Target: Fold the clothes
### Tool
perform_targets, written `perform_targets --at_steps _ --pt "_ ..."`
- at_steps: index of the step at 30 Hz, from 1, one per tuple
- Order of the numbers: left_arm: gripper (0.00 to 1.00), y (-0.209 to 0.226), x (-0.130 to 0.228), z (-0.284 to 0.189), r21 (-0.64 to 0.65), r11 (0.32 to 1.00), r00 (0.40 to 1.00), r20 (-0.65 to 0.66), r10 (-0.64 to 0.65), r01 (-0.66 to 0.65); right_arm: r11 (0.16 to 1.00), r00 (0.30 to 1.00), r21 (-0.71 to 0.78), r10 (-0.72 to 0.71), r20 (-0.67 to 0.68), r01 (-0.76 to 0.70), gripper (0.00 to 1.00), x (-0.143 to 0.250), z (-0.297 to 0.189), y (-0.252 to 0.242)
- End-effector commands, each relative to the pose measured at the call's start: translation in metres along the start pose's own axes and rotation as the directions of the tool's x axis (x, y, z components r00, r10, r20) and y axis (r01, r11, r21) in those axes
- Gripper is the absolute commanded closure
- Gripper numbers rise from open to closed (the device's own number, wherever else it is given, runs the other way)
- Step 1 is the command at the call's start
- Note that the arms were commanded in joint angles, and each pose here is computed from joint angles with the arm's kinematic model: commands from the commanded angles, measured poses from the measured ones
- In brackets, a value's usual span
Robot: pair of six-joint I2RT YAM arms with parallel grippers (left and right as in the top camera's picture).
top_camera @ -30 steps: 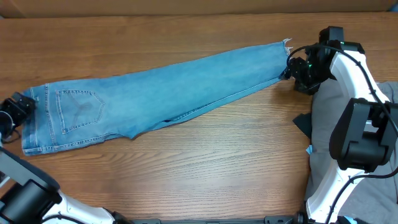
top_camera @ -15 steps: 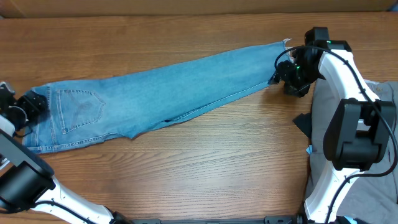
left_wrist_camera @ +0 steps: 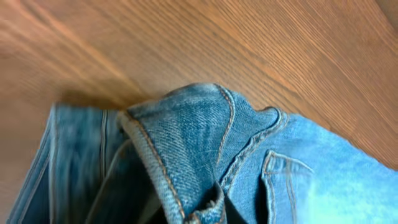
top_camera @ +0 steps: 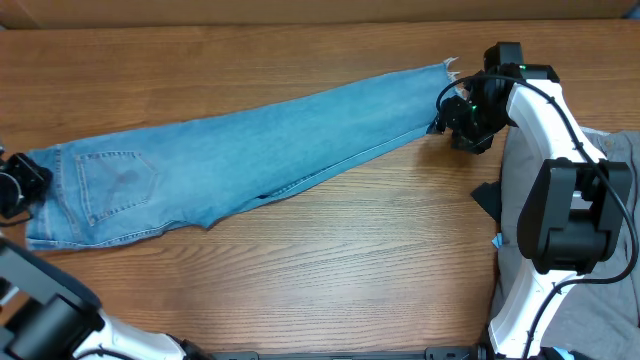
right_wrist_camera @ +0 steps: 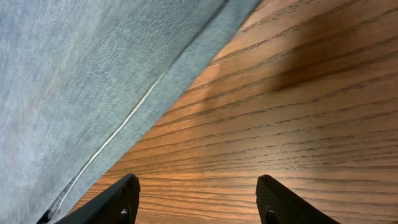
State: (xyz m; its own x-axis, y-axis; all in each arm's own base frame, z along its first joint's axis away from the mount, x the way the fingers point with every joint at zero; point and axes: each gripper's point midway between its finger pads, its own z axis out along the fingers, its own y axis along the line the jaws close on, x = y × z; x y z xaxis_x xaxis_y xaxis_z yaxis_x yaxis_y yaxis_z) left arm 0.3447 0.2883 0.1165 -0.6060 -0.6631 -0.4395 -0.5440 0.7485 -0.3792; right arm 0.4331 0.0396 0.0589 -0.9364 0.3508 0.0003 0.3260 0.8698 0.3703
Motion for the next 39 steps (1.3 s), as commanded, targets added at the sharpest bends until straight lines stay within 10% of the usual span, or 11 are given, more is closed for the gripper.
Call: perform_targets --at_steps 1,15,27,39 --pt "0.84 -0.008 -0.013 -0.046 -0.068 0.998 0.998 0.064 0.02 -0.016 1.0 1.0 -0.012 -0.012 0.018 0.012 0.37 -0.006 -0.003 0.006" --pt "0.58 -0.014 0.04 -0.072 -0.112 0.992 0.991 -0.109 -0.078 0.065 0.999 0.991 0.033 -0.045 0.122 0.041 0.35 -0.031 -0.005 0.0" --pt "0.25 -0.027 0.009 -0.145 -0.224 0.971 0.996 0.037 -0.076 0.082 0.996 0.99 0.042 -0.087 0.108 0.083 0.37 -0.009 -0.04 0.007" --pt "0.25 0.009 0.01 -0.082 -0.261 0.959 0.988 -0.078 -0.13 0.106 0.996 0.995 0.054 -0.08 0.066 0.076 0.3 0.012 -0.057 0.006"
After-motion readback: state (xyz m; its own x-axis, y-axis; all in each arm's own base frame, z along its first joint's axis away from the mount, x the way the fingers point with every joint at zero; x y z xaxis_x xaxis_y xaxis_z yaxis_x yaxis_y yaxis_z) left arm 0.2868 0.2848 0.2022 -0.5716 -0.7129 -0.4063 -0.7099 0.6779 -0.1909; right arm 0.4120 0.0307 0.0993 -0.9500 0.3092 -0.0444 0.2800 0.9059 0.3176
